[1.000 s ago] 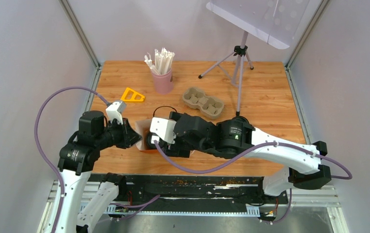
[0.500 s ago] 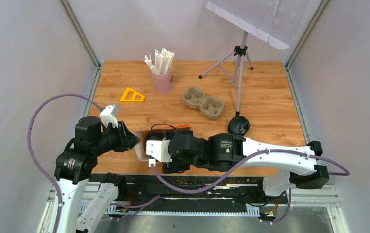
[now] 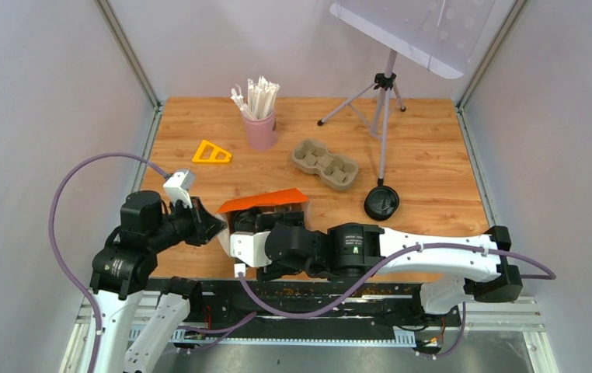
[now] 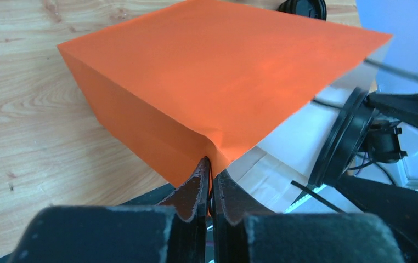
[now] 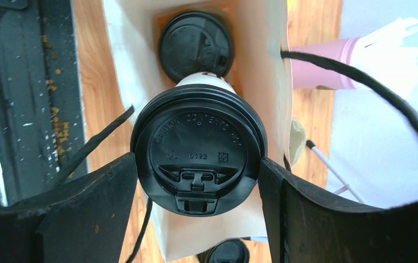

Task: Pack the takeout coffee

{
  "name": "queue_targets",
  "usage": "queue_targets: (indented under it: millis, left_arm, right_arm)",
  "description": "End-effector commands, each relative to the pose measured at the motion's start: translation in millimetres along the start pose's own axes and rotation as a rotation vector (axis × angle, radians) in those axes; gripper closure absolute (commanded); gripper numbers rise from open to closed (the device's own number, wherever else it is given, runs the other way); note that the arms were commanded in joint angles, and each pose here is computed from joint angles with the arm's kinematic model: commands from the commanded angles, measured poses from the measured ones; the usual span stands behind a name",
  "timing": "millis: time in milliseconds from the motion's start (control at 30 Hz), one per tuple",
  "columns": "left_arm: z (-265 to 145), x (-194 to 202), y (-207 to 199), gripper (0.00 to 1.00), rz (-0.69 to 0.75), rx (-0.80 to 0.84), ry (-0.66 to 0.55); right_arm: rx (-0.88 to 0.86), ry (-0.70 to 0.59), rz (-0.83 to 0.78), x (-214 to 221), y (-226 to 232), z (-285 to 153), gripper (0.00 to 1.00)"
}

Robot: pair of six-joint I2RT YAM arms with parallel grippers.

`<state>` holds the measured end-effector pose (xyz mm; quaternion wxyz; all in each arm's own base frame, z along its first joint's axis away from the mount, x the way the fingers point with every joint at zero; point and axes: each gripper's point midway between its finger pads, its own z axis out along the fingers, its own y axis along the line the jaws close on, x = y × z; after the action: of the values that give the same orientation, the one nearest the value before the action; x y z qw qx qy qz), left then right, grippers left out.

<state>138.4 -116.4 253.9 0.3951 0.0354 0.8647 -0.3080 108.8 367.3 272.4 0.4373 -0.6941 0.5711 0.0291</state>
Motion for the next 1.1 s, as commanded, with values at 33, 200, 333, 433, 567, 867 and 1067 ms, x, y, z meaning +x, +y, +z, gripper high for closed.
queue_targets:
  millis: [33, 200, 333, 433, 567, 867, 1067]
  left_arm:
    - [4.5, -6.2, -9.0, 0.91, 0.108, 0.076, 0.002]
    - [4.1, -9.1, -6.7, 0.91, 0.125, 0.059, 0.006]
    - [5.7, -9.0, -6.4, 0.91, 0.129, 0.062, 0.007]
    - [6.5, -7.4, -5.6, 0.91, 0.137, 0.064, 0.013]
    - [7.7, -8.1, -5.5, 0.91, 0.156, 0.070, 0.013]
    - [10.2, -14.9, -3.9, 0.82, 0.140, 0.050, 0.011]
    - [2.0, -9.6, 13.5, 0.66, 0.087, -0.079, 0.055]
  right_arm:
    - [0.141, -0.067, -0.041, -19.5, -42.5, -4.4, 0.30]
    - [0.144, -0.035, -0.106, -13.2, -46.6, -3.0, 0.30]
    - [0.113, -0.016, -0.173, 2.5, -41.4, 0.7, 0.30]
    - [0.067, -0.016, -0.217, 10.0, -33.8, 5.3, 0.30]
    - [0.044, -0.004, -0.260, 14.7, -27.5, 12.1, 0.30]
    - [-0.006, -0.039, -0.230, -9.0, -23.7, 13.7, 0.30]
    - [-0.031, -0.045, -0.214, -21.7, -10.4, 20.3, 0.30]
